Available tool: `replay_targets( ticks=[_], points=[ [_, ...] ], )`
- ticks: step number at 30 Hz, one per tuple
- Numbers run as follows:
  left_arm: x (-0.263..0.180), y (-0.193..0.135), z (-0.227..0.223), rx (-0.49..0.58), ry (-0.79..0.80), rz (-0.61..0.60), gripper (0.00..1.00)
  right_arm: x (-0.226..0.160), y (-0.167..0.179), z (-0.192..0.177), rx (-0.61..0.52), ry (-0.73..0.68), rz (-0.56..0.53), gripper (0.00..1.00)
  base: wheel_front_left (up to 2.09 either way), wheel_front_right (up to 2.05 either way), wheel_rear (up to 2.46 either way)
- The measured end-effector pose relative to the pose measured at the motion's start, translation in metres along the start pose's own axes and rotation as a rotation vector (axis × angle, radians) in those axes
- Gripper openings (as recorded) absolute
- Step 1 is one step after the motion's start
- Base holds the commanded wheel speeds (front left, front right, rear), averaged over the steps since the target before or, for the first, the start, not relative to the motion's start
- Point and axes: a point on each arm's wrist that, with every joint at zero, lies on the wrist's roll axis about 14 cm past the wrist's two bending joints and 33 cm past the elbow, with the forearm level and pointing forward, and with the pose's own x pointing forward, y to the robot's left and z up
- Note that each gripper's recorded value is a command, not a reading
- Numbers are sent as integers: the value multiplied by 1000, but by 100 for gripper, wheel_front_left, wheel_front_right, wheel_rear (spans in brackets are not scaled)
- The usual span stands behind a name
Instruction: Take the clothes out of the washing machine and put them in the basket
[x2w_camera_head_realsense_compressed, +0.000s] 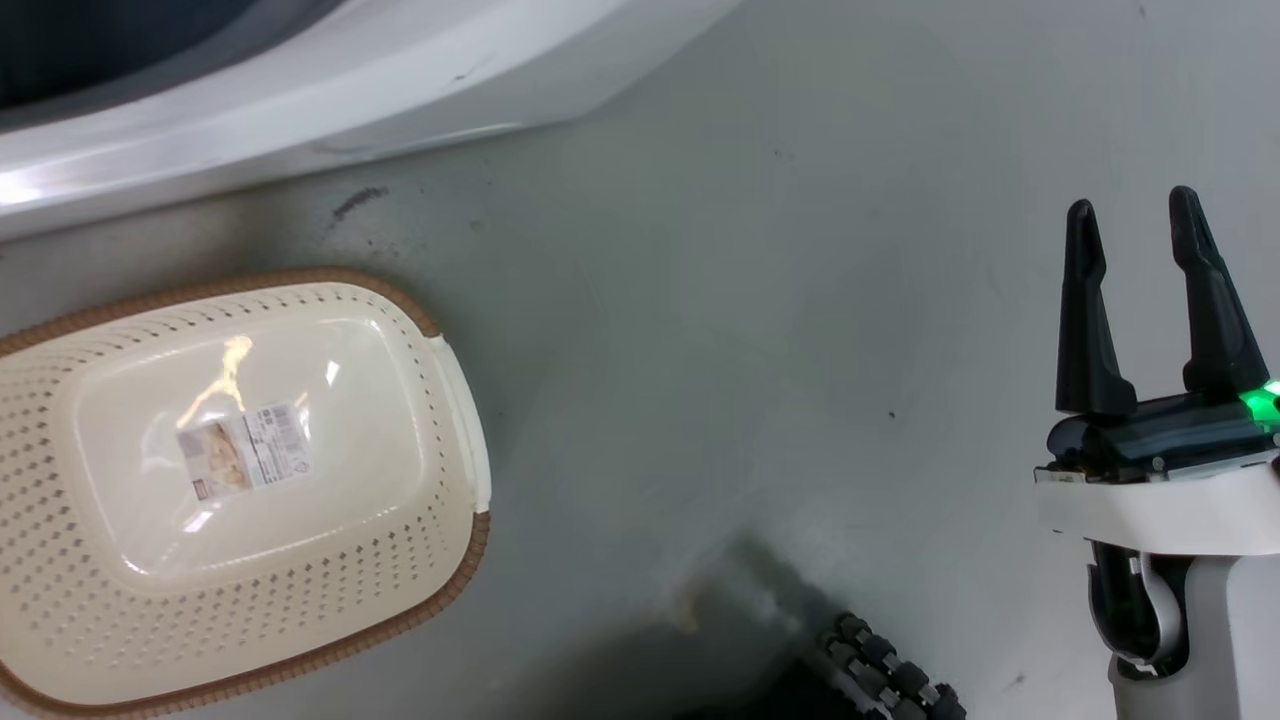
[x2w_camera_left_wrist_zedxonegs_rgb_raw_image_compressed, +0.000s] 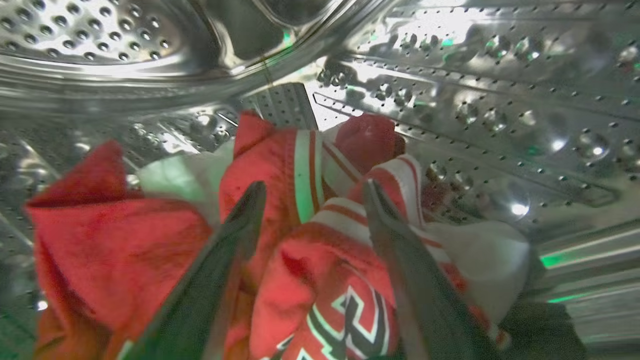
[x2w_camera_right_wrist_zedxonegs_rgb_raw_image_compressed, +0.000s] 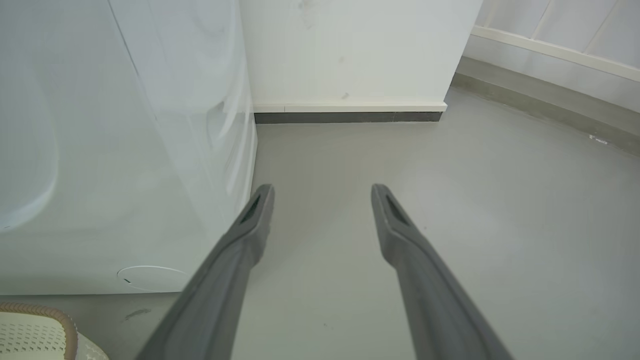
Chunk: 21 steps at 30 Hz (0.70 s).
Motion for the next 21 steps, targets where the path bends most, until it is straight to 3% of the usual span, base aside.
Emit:
replay_targets(
  ticks=[1,6,14,15,16,17,21],
  points=[
    [15,-4,-19,-17,97,-18,100,4,-1,-9,-5,20,-2,100,0,0,0],
    [28,6,-51,-3,209,-8,100,11,2,-24,3,48,4,100,0,0,0],
    [33,7,-56,10,240,-16,100,14,5,-30,11,59,10,100,0,0,0],
    [33,8,-57,18,241,-13,65,15,5,-29,10,57,11,100,0,0,0],
    [33,8,-57,23,245,-14,9,15,5,-29,10,55,11,100,0,0,0],
    [33,8,-57,23,243,-16,0,15,5,-28,10,54,10,100,0,0,0],
    [32,7,-52,19,219,-21,0,15,5,-27,11,51,11,100,0,0,0]
  ],
)
